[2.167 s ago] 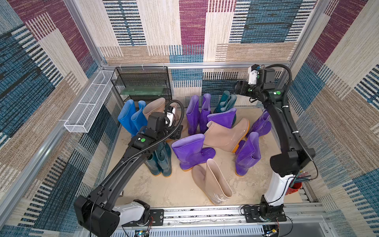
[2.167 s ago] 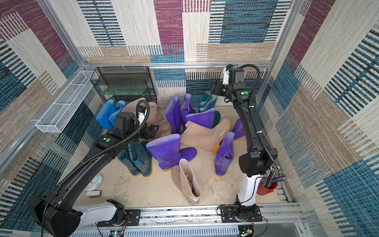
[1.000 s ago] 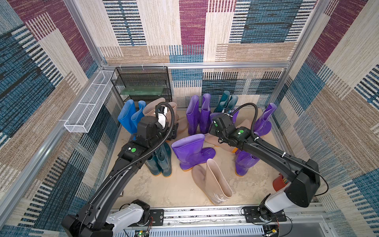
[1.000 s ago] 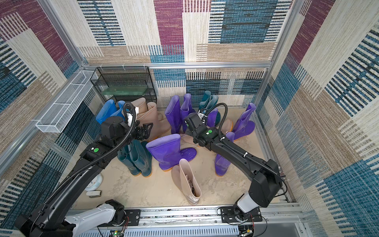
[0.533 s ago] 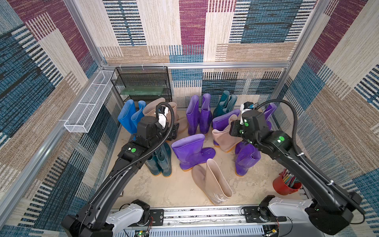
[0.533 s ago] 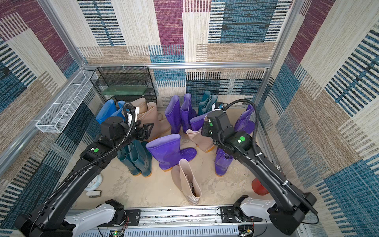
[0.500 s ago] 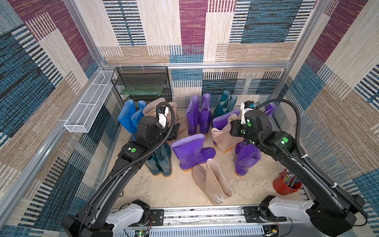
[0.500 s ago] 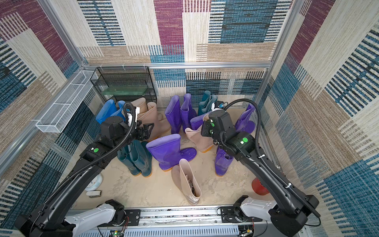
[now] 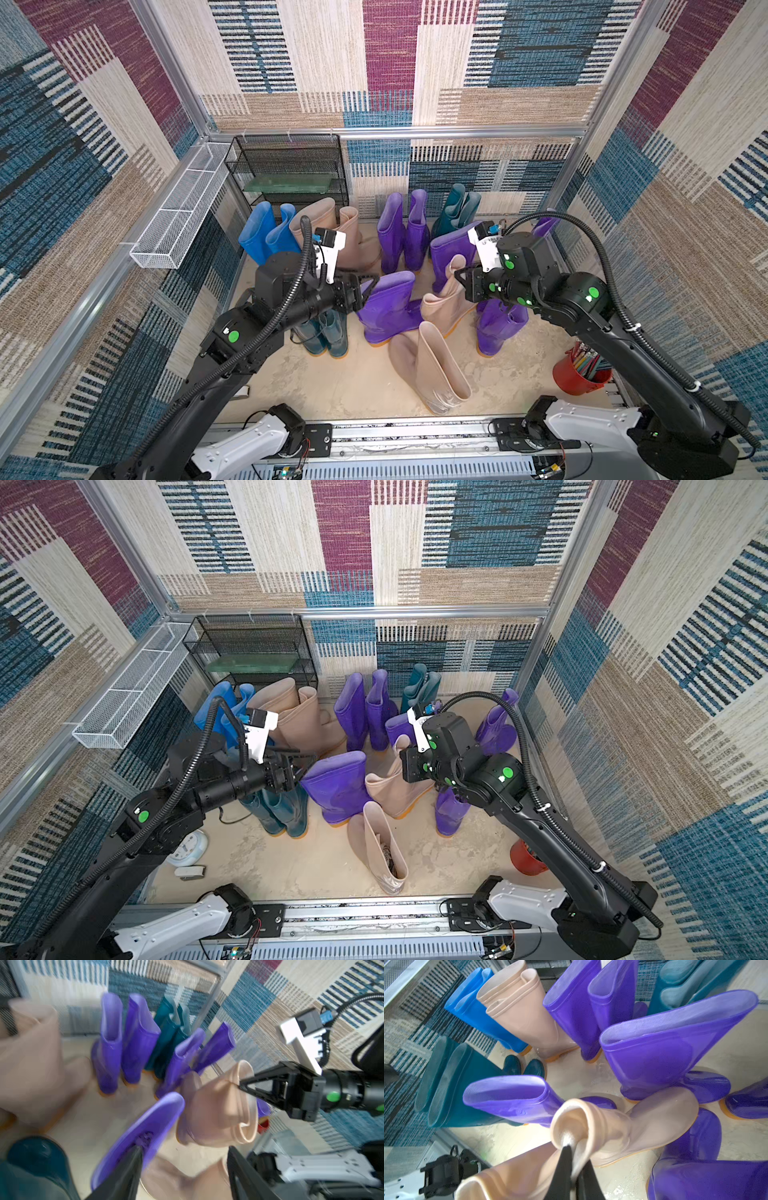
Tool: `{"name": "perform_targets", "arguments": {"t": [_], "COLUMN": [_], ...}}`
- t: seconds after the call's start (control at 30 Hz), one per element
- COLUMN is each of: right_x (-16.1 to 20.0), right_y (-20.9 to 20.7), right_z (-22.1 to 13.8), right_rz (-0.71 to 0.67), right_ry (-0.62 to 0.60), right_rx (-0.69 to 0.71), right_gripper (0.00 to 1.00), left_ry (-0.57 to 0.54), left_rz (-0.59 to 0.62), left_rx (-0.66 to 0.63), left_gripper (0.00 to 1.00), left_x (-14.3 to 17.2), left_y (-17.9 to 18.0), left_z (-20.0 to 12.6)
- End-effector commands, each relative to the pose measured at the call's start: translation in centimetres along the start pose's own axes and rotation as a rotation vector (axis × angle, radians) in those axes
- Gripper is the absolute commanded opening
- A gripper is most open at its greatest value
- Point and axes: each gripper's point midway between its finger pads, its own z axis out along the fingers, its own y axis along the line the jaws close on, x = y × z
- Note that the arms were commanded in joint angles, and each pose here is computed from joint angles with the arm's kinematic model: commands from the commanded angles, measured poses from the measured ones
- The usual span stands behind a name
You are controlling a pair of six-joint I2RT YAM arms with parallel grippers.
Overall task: Match and arrange rain boots in pairs
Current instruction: Adjust the rain boot at the center of the board.
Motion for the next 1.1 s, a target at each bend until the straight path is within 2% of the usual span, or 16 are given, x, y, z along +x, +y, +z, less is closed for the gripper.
{"name": "perform_targets", "arguments": {"t": [0.0, 0.1, 0.23, 0.4, 0.47, 0.53, 0.57, 0.63, 0.7, 0.83, 0.9, 1.07], "right_x": [-1.1, -1.1, -0.8, -0.5, -0.2, 0.0, 0.1, 0.4, 0.5, 1.1, 1.8, 3.7], "right_y": [-0.4, -1.6, -2.4, -3.1, -3.2, -3.2, -3.0, -2.5, -1.9, -0.7, -0.3, 1.2], "right_z": [-0.4, 0.1, 0.7, -0.1, -0.5, -0.8, -0.9, -1.1, -1.3, -2.1, -2.5, -2.8], "right_rz": [-0.046, -0.042, -0.048, -0.041, -0.04, -0.04, -0.043, -0.049, -0.062, -0.076, -0.074, -0.051], "right_ry": [-0.063, -0.075, -0.077, -0.093, -0.096, -0.097, -0.097, -0.091, -0.084, -0.061, -0.044, 0.002], "right_rx": [0.017, 0.047, 0.058, 0.063, 0.057, 0.045, 0.032, 0.002, -0.031, -0.09, -0.11, -0.168], "right_gripper": [0.0, 0.0, 0.0, 0.0, 0.0, 0.0, 0.0, 0.0, 0.0, 0.0, 0.0, 0.0], "left_ry": [0.128, 0.162, 0.142, 0.156, 0.165, 0.179, 0.182, 0.174, 0.15, 0.113, 0.132, 0.188], "left_rz": [-0.151, -0.209, -0.337, -0.339, -0.327, -0.297, -0.275, -0.223, -0.155, -0.014, 0.043, 0.157], "left_rx": [0.059, 0.02, -0.073, -0.124, -0.111, -0.135, -0.156, -0.204, -0.232, -0.27, -0.252, -0.211], "left_gripper": [0.65, 0.66, 0.7, 0.74, 0.71, 0.6, 0.5, 0.22, 0.0, 0.0, 0.0, 0.0], "left_x": [3.5, 5.6, 7.6, 9.7, 10.7, 11.7, 12.0, 12.5, 12.3, 10.5, 9.8, 10.1], "left_y": [-2.8, -5.0, -5.7, -5.7, -5.8, -5.2, -4.7, -3.3, -2.2, -0.5, -0.1, 0.4], "left_z": [1.1, 2.5, 4.7, 7.5, 9.0, 10.0, 10.1, 9.9, 9.2, 6.5, 5.5, 5.4]}}
